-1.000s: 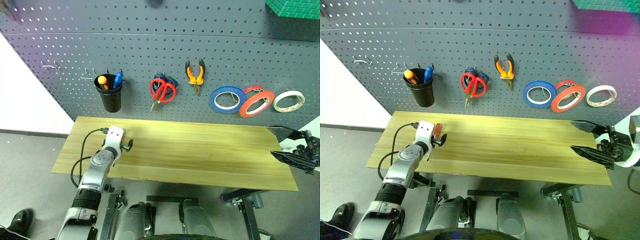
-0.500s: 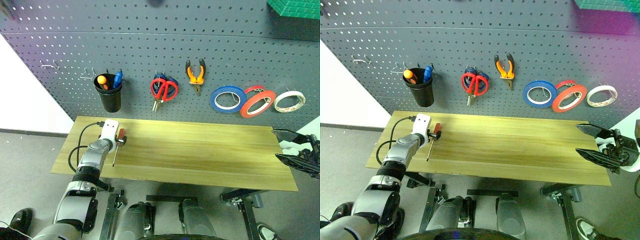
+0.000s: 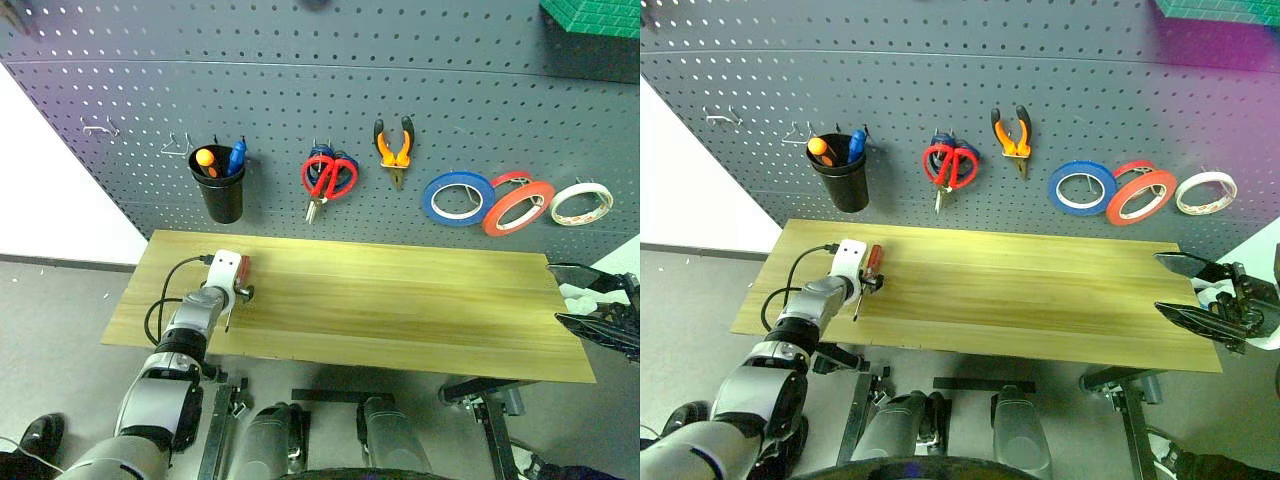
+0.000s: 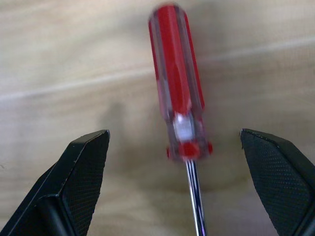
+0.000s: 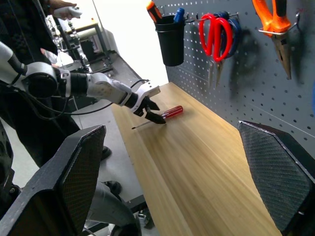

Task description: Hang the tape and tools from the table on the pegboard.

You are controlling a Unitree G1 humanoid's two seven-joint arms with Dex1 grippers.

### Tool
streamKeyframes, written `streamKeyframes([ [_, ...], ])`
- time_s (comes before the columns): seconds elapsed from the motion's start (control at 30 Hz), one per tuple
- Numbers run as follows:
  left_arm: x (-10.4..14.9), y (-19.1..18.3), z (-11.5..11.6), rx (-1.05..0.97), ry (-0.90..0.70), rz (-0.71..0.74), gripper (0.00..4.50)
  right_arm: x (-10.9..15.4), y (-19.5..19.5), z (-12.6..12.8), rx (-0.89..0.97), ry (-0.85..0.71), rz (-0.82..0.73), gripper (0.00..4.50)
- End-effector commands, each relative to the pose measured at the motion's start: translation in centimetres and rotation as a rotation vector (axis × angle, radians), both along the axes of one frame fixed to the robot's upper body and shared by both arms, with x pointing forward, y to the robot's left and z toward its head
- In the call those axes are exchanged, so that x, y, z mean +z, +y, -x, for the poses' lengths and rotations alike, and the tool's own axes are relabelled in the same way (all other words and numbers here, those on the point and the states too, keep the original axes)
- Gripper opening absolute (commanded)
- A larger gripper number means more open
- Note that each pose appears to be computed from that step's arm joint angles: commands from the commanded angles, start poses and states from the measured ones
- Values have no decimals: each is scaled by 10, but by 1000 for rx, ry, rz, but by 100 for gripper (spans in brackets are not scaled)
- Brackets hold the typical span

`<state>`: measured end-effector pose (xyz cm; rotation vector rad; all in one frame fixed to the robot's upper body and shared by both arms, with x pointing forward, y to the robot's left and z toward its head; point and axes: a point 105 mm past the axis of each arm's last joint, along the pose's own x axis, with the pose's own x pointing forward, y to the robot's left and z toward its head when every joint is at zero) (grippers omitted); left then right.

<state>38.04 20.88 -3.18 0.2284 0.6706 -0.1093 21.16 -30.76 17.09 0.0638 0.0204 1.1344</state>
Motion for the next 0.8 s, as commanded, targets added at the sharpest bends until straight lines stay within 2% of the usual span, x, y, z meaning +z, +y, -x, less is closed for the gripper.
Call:
streamKeyframes([
  [0.03, 5, -2, -6, -9, -16, -6, 405, 16, -1, 1, 9, -51, 14, 450],
  [0.1, 4, 1, -6, 20, -5, 4, 357, 16, -1, 1, 9, -51, 13, 450],
  [0.37, -7, -7, -1, -8, 49, 6, 85, 18, -1, 0, 11, -58, 16, 450],
  [0.67, -7, -14, 5, -58, 30, 22, 83, 18, 0, -2, 14, -58, 8, 450],
  [0.8, -1, -22, 15, -84, -36, 65, 83, 18, 1, -3, 14, -59, -1, 450],
])
